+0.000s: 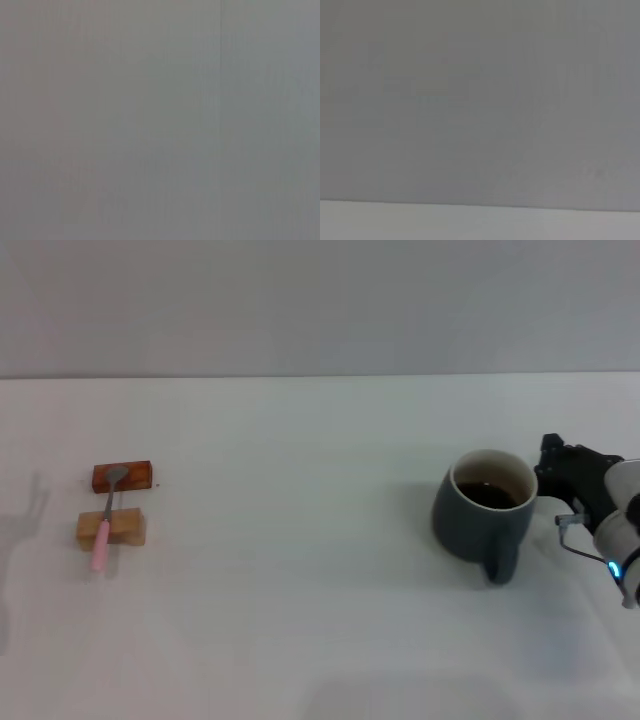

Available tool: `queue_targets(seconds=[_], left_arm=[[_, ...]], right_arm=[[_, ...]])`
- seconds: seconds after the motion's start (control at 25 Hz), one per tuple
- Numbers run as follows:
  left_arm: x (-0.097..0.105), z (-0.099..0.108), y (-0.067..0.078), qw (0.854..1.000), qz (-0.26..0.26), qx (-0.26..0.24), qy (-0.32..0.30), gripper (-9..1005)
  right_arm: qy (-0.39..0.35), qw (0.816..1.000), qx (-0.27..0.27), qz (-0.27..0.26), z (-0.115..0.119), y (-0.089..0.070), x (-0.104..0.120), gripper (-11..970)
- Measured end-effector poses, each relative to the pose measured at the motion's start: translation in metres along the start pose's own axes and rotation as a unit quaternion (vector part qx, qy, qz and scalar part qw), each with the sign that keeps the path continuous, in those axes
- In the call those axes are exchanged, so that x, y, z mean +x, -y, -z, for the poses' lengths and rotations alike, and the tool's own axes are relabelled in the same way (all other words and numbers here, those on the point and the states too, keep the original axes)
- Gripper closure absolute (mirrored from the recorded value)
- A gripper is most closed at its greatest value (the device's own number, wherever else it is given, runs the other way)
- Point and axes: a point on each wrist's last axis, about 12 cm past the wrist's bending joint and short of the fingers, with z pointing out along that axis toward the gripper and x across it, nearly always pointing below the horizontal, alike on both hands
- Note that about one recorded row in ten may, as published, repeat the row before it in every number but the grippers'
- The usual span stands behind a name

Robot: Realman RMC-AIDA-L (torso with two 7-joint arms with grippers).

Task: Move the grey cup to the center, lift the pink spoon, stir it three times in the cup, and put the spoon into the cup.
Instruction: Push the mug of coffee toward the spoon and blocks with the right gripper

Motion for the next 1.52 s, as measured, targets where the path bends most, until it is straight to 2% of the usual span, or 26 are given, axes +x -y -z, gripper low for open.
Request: queue_targets(seconds=[0.68,0.8,0.96,1.24,1.52], left_arm=[[0.000,0.001,0.001,1.000,0.001,0.000,-0.001,182],[0.001,0.002,0.000,1.000,0.000,-0.001,-0.002,183],[0.001,0.003,-0.001,1.000,0.000,-0.002,-0.003,183],[0.001,0.004,-0.001,1.000,0.000,-0.003,-0.004,183],[0.001,0.004,-0.001,1.000,0.000,-0.003,-0.003,183]], right_arm=[[-0.011,0.997,-0.077,0.007,-0.008,-0.042,-0.007,961],[-0.012,0.995,-0.101,0.014,-0.008,-0.055,-0.008,960],[-0.012,0.994,-0.109,0.014,-0.007,-0.059,-0.008,960],[-0.022,0.994,-0.107,0.012,0.000,-0.057,0.001,959],[-0.032,0.991,-0.126,0.014,0.007,-0.065,0.008,960]])
